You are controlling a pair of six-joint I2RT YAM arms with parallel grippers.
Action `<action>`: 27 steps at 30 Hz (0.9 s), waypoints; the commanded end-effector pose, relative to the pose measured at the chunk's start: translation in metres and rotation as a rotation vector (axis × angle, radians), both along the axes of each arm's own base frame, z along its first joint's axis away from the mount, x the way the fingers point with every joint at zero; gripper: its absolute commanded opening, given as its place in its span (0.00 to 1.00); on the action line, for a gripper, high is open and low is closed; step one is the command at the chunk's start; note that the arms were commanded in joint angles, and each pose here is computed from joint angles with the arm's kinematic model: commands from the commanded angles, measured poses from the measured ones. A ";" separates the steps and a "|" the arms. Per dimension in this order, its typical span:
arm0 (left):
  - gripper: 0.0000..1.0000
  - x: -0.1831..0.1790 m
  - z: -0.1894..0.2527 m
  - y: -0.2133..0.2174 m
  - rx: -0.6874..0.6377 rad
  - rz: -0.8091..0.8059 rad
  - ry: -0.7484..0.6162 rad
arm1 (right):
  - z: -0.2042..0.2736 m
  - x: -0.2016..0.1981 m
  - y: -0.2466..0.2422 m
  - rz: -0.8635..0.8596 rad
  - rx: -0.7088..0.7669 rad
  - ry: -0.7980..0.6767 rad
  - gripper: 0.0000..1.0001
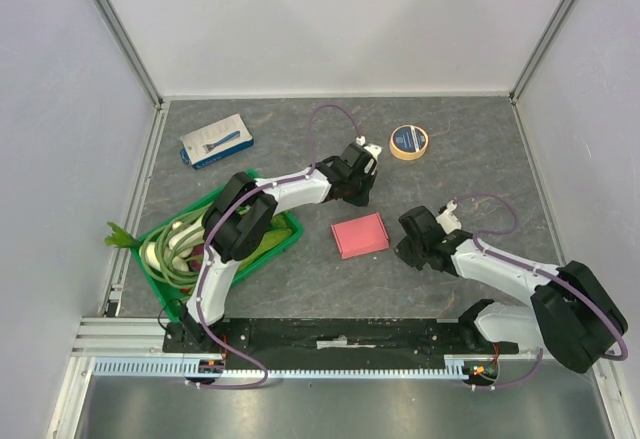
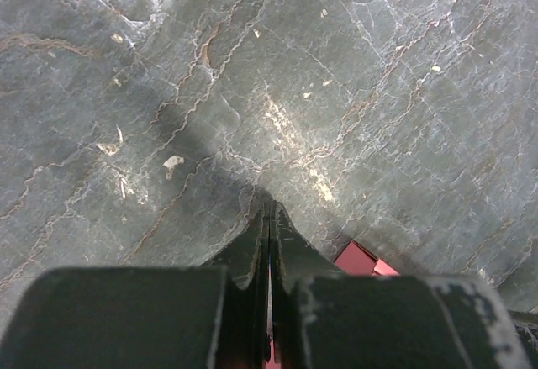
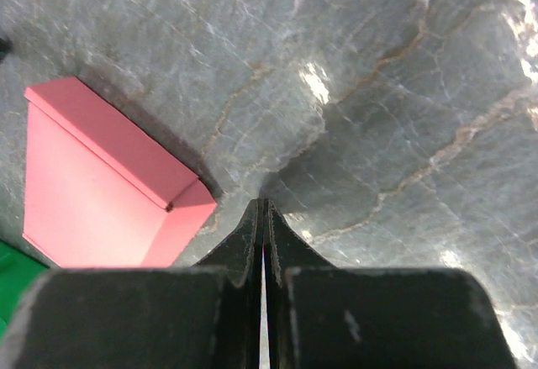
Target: Fold the paper box
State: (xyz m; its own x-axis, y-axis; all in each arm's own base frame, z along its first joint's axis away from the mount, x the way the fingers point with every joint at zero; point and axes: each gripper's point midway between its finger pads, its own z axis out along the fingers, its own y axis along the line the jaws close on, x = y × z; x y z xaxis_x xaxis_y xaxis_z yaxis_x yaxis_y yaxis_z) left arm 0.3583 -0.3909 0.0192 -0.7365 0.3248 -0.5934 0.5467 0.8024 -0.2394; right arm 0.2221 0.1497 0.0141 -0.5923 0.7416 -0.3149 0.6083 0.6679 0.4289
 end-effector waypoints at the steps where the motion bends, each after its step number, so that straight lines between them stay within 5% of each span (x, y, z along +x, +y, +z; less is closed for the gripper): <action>1: 0.02 -0.033 -0.041 0.025 0.145 -0.003 0.076 | -0.010 -0.029 -0.009 0.047 -0.031 0.106 0.00; 15: 0.02 -0.062 -0.042 0.029 0.174 -0.030 0.096 | -0.013 -0.004 0.028 -0.056 0.163 0.059 0.00; 20: 0.02 -0.073 -0.046 0.029 0.166 -0.051 0.118 | -0.021 0.000 0.018 -0.097 0.119 0.043 0.00; 27: 0.02 -0.120 -0.053 0.010 0.018 -0.277 0.282 | -0.019 0.024 0.024 0.022 0.044 -0.058 0.00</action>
